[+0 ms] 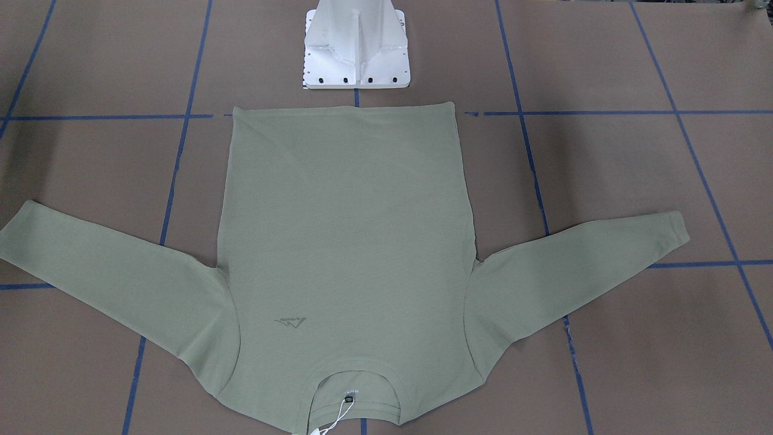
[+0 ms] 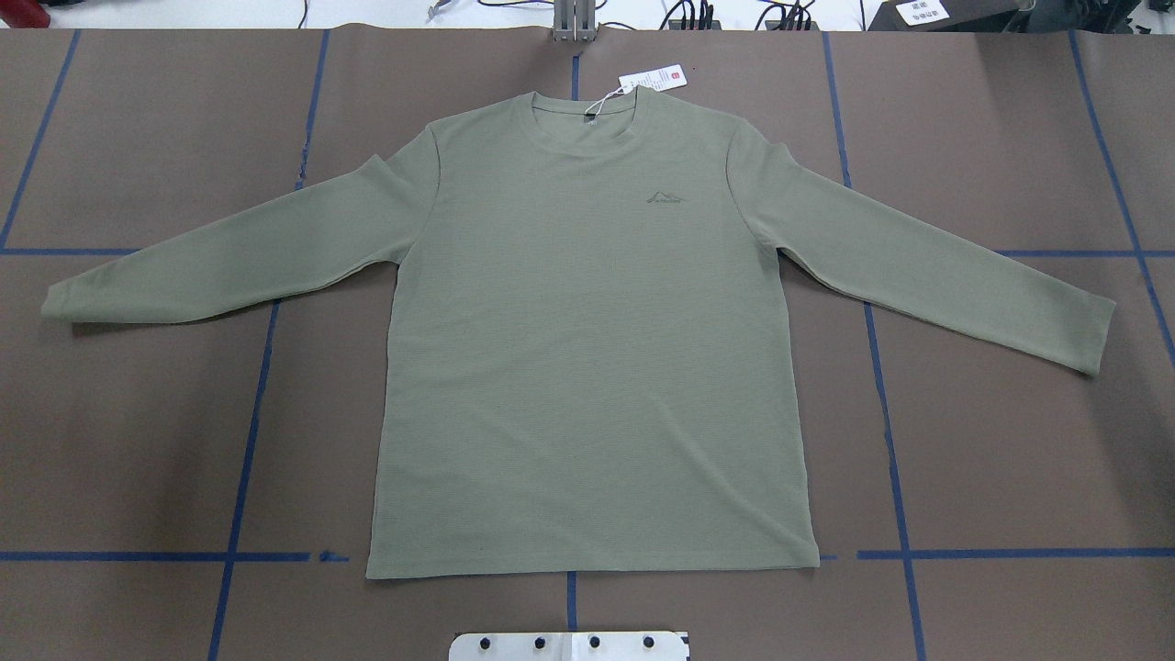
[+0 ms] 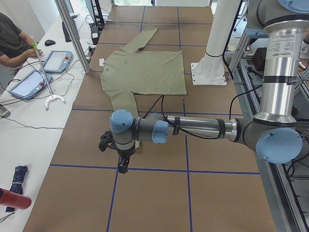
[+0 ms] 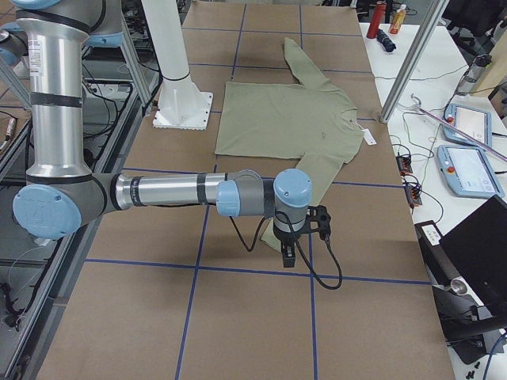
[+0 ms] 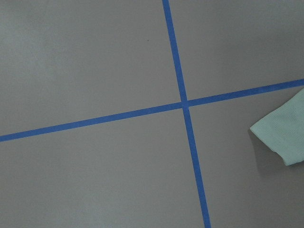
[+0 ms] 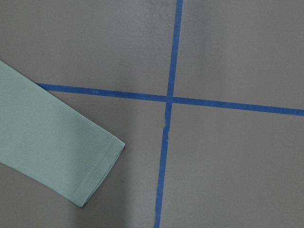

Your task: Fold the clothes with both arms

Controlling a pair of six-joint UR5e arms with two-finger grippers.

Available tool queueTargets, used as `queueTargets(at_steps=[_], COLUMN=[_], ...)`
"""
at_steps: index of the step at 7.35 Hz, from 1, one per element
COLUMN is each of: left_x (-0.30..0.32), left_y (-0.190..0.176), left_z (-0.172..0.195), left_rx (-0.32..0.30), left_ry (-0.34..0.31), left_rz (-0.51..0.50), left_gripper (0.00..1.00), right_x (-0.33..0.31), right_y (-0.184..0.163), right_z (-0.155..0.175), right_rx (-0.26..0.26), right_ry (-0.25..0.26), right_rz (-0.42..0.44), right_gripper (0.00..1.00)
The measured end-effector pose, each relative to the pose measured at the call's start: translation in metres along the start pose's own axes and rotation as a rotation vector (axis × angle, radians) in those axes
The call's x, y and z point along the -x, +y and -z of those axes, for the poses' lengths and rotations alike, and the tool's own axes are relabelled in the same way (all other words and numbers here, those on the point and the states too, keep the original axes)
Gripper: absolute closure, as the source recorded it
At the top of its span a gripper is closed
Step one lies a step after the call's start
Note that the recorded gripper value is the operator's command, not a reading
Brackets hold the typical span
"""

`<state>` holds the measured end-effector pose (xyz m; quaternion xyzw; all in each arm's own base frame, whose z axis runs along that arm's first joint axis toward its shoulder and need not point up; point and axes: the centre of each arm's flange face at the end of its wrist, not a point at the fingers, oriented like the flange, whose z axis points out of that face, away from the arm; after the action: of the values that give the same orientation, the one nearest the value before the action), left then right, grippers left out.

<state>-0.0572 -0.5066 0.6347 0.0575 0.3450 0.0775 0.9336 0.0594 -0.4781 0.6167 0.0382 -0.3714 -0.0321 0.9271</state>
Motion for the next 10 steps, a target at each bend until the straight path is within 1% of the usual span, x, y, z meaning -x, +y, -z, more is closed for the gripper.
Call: queueTargets(at_steps=[3,6,7,8,9,10], left_x=[-0.002,-0.017,-0.02,-0.022,-0.022,-0.023], left_y=[-0.001,-0.016,-0.02,-0.021,-0.02,-0.021], left_z=[0.002,0.017,0.018,0.017,0.016,0.018], left_rx=[-0.005,-0.049,-0.073,-0.097,-0.108,-0.124], left_ry=[-0.002,-0.009,-0.01,-0.01,-0.008,-0.007], left_rz=[-0.002,-0.044,-0.072,-0.094,-0.105,-0.12], left_gripper=[0.0,0.0,0.0,0.0,0.0,0.0], right_x=[0.001,-0.005,-0.001,0.004,0.012,0.022], right_y=[0.0,0.011,0.01,0.007,0.004,0.006], right_z=[0.0,-0.014,-0.017,-0.017,-0.018,-0.028], right_rx=[-0.002,0.015,0.011,-0.005,-0.012,-0.002], right_ry=[-0.007,-0.037,-0.043,-0.056,-0.069,-0.076], right_rz=[0.003,-0.005,0.012,0.031,0.054,0.077], right_gripper=[0.0,0.0,0.0,0.0,0.0,0.0])
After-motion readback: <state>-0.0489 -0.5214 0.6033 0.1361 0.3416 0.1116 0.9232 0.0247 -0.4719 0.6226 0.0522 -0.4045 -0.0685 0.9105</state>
